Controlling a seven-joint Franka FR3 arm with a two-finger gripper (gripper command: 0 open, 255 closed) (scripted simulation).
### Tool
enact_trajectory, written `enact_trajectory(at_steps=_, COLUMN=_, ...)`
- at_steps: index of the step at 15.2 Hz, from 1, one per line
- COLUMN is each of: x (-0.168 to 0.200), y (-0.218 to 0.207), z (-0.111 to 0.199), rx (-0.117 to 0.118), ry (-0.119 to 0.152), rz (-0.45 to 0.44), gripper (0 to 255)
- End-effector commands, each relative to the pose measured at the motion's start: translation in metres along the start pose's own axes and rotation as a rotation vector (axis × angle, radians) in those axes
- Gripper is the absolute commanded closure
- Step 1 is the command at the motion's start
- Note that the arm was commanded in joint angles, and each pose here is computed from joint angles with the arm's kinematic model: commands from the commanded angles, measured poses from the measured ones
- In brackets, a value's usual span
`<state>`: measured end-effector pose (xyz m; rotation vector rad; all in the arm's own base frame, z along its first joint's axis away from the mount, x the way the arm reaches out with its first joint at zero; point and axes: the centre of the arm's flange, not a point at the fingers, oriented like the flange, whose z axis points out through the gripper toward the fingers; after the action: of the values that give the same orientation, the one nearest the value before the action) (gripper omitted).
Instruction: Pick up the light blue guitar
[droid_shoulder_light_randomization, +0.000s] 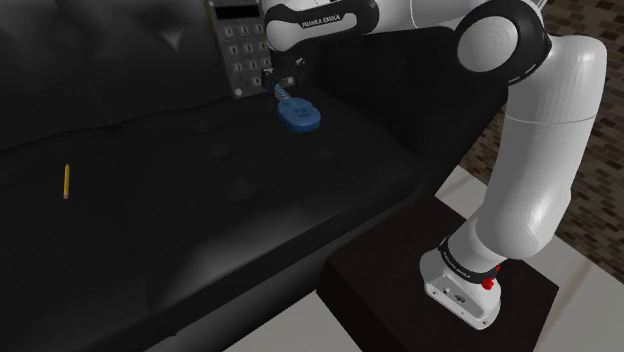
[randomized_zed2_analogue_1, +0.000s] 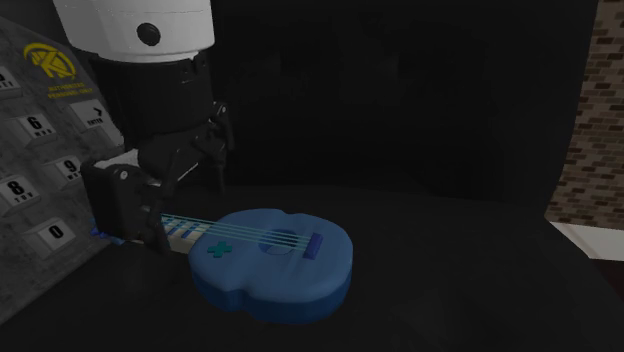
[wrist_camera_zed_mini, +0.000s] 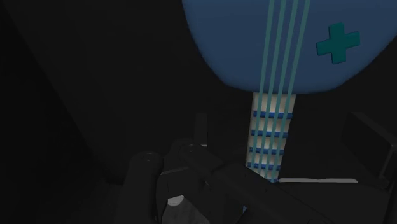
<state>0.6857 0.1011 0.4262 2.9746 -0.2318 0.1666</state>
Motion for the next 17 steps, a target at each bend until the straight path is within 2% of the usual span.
enact_trajectory(at_steps=1, x=-0.001, y=-0.003, z=0.011, rx=0.000, ry=0.000, rz=0.000, gripper=0)
enact_trajectory(at_steps=5, x=-0.003, y=-0.004, z=0.019, rx=0.000, ry=0.000, rz=0.000, gripper=0)
enact_trajectory(at_steps=6, x=-0.002, y=-0.004, z=0.019, rx=0.000, ry=0.000, rz=0.000, gripper=255)
enact_trajectory(at_steps=15, x=-0.003, y=-0.004, z=0.019, rx=0.000, ry=0.000, rz=0.000, gripper=255)
enact_trajectory(at_steps=17, x=-0.001, y=-0.002, z=0.009, rx=0.000, ry=0.000, rz=0.000, gripper=255)
